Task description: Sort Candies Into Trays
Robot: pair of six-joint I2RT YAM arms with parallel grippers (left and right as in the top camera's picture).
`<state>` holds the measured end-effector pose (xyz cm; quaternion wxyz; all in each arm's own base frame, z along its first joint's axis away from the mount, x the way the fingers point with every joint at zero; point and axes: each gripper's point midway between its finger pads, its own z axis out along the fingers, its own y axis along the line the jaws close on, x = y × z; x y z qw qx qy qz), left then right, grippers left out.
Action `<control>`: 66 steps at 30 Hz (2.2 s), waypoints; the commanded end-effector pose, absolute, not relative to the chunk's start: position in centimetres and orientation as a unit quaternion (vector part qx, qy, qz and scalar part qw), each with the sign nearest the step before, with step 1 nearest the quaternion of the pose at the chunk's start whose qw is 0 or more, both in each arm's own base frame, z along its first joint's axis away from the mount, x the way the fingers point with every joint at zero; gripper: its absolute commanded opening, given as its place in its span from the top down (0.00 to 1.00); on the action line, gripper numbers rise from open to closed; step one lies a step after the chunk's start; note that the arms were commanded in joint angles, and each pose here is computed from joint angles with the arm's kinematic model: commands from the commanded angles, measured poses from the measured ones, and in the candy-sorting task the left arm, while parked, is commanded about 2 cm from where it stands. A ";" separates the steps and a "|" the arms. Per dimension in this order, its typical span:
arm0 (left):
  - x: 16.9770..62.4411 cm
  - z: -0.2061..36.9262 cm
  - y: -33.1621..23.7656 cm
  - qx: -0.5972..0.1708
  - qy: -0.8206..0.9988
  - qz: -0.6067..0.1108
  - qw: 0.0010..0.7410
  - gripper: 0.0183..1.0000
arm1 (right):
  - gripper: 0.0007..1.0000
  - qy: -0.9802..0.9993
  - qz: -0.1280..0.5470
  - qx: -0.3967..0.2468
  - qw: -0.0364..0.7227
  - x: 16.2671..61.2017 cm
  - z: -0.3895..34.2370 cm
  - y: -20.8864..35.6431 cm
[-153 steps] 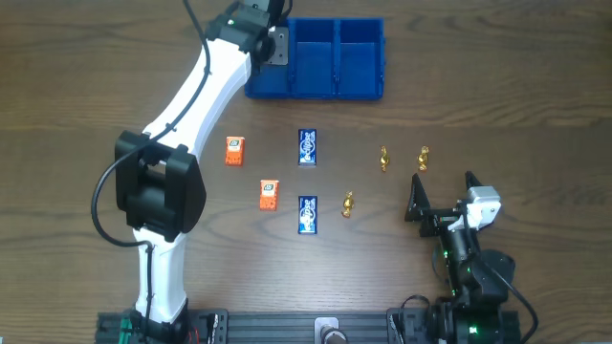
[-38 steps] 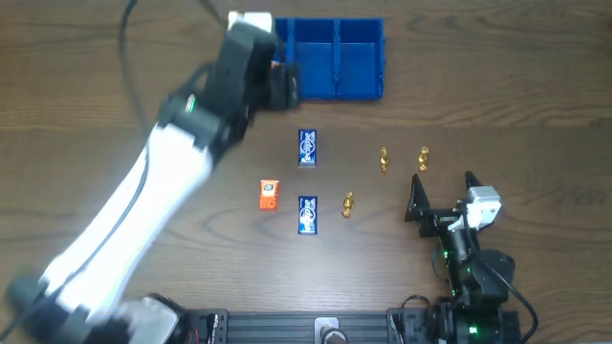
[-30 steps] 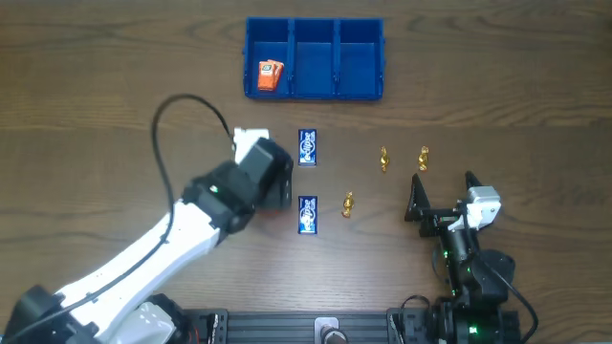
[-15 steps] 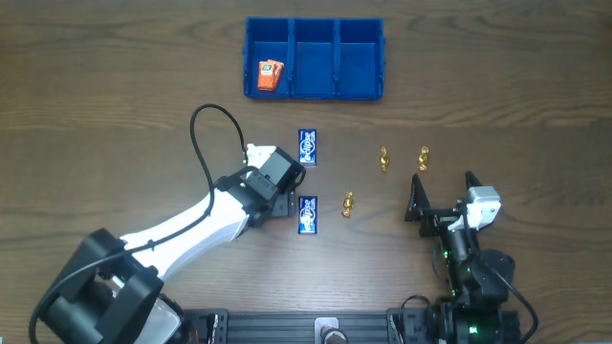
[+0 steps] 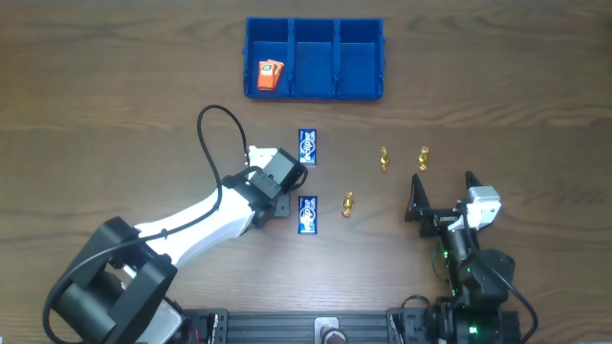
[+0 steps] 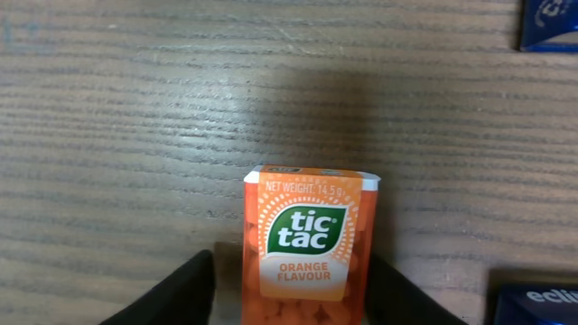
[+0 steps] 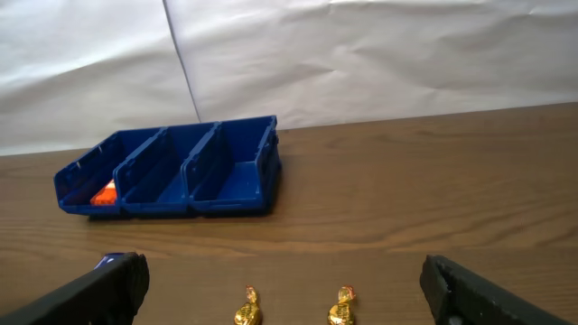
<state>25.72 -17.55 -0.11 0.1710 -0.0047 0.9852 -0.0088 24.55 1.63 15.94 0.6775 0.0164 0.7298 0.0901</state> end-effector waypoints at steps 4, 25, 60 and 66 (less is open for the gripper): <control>25.8 -0.7 -17.6 -0.007 0.987 -0.008 0.163 0.52 | 0.00 0.730 0.092 0.017 0.677 24.5 15.9 1.6; 34.9 18.6 -14.4 -0.055 0.929 -0.054 0.361 0.74 | 0.00 0.730 0.092 0.017 0.677 24.5 15.9 1.6; 52.5 14.5 -17.4 0.010 0.950 -0.035 0.309 0.59 | 0.00 0.730 0.092 0.017 0.677 24.5 15.9 1.6; 52.5 16.8 -17.4 0.008 0.943 -0.047 0.330 0.13 | 0.00 0.730 0.092 0.017 0.677 24.5 15.9 1.6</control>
